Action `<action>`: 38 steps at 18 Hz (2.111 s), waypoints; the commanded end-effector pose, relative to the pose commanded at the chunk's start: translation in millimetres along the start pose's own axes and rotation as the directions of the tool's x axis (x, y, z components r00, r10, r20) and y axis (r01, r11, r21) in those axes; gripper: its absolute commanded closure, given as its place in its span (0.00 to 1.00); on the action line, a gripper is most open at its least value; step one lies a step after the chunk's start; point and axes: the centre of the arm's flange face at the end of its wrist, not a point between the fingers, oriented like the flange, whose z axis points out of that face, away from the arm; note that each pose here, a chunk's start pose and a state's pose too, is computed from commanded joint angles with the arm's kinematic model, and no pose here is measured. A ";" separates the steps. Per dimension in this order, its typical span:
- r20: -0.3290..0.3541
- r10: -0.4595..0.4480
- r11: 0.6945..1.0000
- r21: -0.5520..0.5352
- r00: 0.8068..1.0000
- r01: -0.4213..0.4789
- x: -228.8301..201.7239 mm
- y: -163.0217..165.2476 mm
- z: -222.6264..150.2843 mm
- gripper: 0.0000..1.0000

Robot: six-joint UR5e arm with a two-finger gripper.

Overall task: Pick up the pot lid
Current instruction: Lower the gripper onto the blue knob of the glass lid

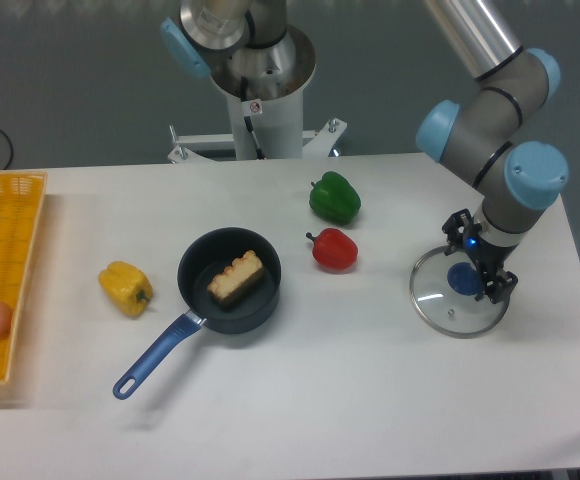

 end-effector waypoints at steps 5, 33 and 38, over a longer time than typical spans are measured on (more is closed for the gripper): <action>-0.003 -0.002 1.000 0.001 1.000 0.002 -0.3 -0.8 2.0 0.00; -0.011 0.016 1.000 0.004 1.000 -0.016 -2.4 -5.5 17.9 0.03; -0.006 0.015 1.000 0.002 1.000 -0.015 -2.9 -4.4 16.0 0.17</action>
